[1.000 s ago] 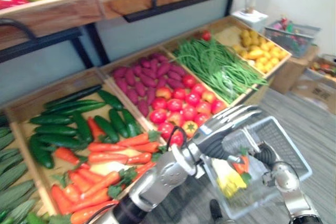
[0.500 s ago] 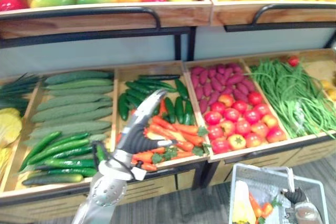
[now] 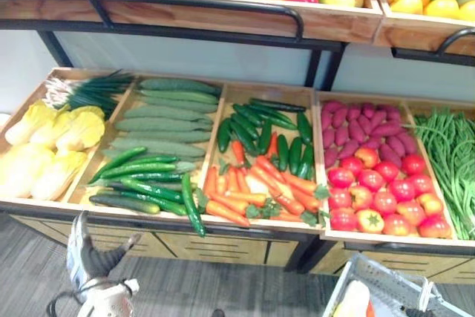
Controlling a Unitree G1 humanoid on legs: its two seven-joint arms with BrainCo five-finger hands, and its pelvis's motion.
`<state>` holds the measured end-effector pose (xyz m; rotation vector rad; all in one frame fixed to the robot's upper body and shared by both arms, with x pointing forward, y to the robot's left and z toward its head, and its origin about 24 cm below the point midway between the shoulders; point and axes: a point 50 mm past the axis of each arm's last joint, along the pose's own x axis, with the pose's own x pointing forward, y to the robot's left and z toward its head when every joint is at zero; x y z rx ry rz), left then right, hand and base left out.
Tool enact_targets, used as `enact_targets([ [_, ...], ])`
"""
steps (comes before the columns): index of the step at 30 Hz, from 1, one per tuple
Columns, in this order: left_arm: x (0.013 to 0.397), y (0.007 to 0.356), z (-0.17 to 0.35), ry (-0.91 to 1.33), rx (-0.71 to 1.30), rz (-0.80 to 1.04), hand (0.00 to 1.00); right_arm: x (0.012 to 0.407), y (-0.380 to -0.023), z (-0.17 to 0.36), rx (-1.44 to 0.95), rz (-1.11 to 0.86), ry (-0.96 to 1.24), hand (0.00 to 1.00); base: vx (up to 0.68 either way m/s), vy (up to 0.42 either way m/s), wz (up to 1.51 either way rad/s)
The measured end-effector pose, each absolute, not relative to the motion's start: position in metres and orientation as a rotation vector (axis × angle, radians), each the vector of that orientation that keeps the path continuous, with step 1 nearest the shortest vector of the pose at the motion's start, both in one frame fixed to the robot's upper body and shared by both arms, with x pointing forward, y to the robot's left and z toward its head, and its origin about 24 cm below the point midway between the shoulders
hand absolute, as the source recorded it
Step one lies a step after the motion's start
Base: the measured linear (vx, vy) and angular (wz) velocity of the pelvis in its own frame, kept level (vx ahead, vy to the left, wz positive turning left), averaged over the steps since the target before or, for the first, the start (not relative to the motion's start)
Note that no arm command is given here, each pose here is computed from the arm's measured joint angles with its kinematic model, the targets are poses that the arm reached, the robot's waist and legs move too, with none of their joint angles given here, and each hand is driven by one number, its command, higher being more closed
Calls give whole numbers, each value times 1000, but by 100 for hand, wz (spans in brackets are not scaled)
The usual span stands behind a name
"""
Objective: Pick vegetable in the basket
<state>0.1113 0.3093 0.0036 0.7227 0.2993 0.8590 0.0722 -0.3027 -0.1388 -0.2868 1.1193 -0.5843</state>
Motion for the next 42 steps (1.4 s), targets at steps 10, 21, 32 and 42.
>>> enact_targets([
  [10,8,293,-112,992,447,1015,0,57,-290,-143,-211,-704,1104,100,-6,-1,16],
  [21,-23,237,-163,1385,204,597,0,69,-284,-144,-178,-688,1091,100,40,-11,-19],
  [32,22,228,-165,1264,200,466,0,67,-279,-148,-164,-661,1112,100,56,-1,-30],
  [42,60,246,-155,1142,392,359,0,164,-254,-117,-245,-481,795,100,-167,191,-133],
])
